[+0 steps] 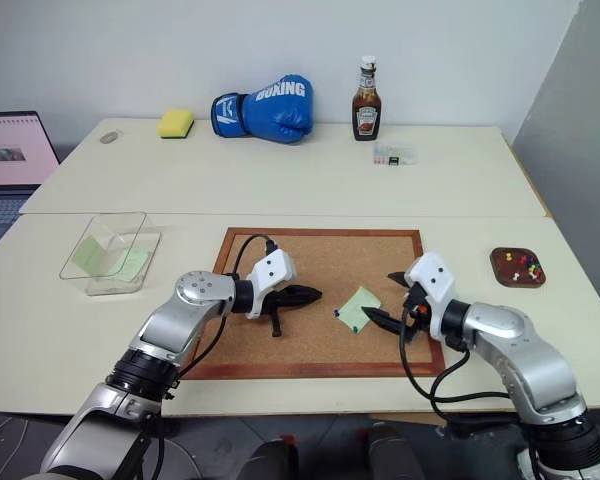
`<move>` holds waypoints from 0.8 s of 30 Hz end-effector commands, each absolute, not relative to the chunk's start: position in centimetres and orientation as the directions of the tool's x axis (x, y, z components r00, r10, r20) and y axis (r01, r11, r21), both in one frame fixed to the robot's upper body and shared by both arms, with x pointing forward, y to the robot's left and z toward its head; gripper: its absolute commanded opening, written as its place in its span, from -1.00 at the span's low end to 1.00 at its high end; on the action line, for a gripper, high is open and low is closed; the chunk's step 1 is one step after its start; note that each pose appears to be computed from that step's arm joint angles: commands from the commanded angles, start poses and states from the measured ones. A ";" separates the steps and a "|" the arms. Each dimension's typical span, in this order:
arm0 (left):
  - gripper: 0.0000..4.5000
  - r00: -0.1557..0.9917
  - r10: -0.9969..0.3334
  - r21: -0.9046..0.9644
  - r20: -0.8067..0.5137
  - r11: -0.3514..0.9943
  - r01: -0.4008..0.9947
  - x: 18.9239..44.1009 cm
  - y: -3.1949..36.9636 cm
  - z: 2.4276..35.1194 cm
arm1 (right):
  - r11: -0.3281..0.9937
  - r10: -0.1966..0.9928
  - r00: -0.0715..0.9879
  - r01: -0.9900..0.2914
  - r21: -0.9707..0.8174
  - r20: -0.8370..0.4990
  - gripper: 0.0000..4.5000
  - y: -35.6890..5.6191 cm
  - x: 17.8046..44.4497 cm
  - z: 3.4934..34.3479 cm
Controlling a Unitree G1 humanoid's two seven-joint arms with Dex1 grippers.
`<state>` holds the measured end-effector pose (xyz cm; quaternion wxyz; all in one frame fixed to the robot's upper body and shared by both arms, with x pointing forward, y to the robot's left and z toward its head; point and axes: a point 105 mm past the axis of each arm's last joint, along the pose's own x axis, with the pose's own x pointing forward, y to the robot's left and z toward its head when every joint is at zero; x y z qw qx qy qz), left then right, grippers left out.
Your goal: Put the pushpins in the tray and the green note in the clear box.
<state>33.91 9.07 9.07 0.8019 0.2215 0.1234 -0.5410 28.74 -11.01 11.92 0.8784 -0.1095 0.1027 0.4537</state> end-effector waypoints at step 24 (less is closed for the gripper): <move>-1.00 0.409 -0.791 0.236 -0.454 0.336 0.912 33.5 9.7 8.8 | 0.339 0.869 0.354 -0.935 -0.104 -0.346 -0.10 -7.8 27.2 9.2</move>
